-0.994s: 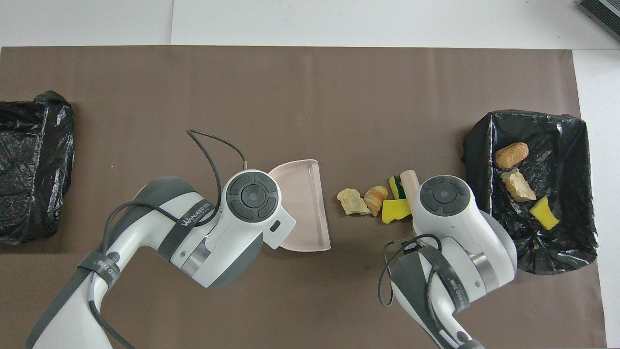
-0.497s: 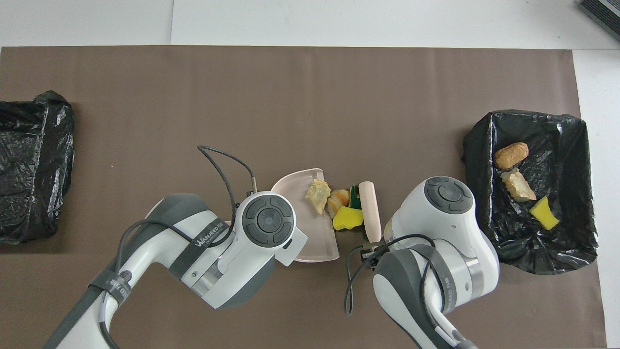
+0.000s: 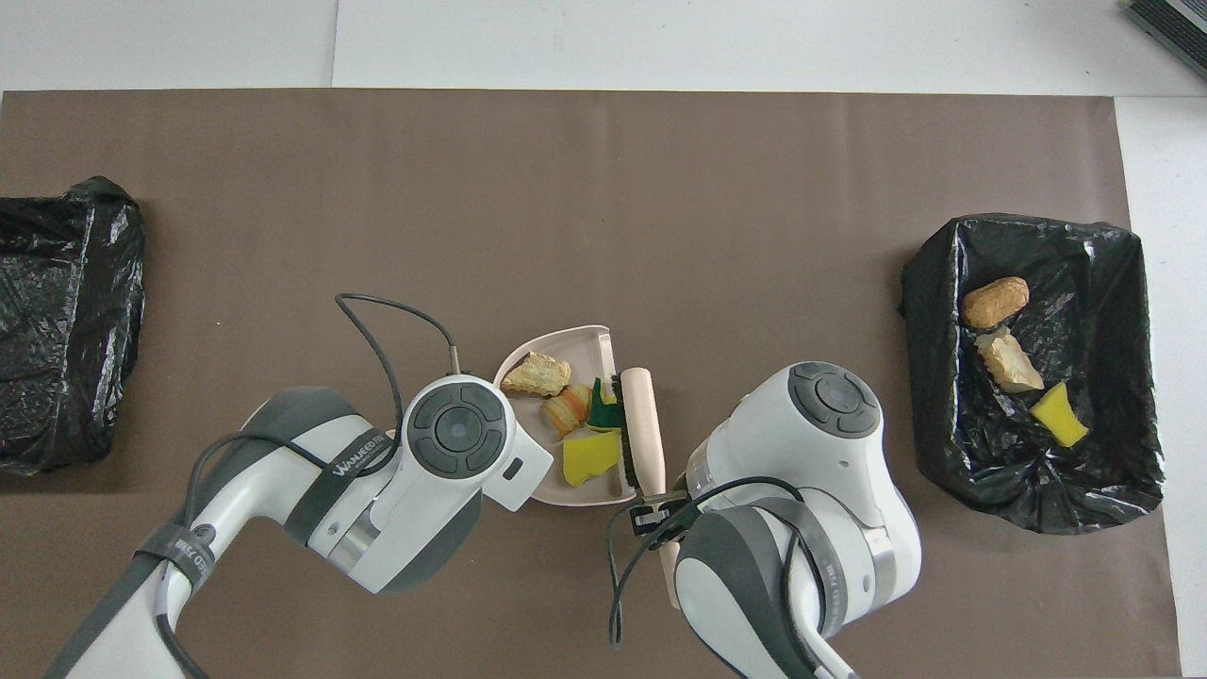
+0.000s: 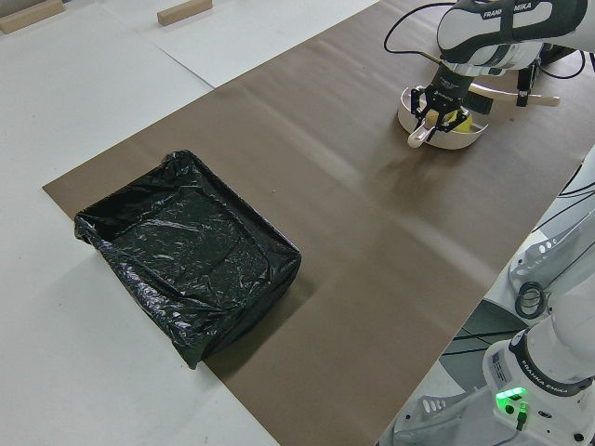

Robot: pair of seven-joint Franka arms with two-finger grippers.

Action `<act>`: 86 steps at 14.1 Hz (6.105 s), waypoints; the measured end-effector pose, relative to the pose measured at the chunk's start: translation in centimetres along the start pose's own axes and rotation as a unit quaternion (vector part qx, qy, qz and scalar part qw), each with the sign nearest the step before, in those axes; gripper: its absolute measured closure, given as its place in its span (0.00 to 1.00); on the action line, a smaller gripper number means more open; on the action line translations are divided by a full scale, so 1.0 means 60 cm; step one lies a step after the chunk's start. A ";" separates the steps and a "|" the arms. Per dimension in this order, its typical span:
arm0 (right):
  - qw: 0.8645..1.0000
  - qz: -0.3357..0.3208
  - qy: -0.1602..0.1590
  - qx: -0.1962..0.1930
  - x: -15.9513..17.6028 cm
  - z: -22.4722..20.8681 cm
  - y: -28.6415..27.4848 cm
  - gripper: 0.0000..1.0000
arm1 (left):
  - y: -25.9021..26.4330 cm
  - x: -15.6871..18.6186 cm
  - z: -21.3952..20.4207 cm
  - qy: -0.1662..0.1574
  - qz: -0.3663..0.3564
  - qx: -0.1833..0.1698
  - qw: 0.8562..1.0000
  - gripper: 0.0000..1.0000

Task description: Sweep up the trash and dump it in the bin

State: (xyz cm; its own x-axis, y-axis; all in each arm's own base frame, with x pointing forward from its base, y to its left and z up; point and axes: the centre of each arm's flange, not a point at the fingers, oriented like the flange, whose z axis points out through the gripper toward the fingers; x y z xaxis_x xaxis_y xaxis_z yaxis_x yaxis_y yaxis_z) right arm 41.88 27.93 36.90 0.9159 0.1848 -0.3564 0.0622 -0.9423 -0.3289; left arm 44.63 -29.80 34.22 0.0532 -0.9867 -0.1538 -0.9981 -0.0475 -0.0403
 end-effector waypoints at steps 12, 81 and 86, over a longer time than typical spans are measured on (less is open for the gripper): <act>0.973 -0.057 -0.013 -0.223 -0.006 -0.047 0.104 0.74 | -0.039 -0.051 0.011 0.019 0.045 0.008 0.999 0.67; 0.985 0.090 0.098 -0.108 -0.047 0.068 -0.211 0.00 | -0.312 -0.996 -0.190 -0.418 0.212 0.054 0.882 0.67; 0.970 0.109 0.175 -0.127 0.015 -0.141 -0.107 0.00 | -0.328 -0.938 -0.272 -0.392 0.160 0.058 0.904 0.67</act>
State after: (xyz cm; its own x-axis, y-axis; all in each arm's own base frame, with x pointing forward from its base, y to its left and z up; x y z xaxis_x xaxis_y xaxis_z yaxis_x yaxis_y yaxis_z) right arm 45.67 31.79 46.07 0.9940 -0.0907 -0.0609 -0.0931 -0.9950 -0.0374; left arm 60.76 24.10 59.76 -0.1861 -0.5321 -0.8260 -0.9587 0.2824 0.0341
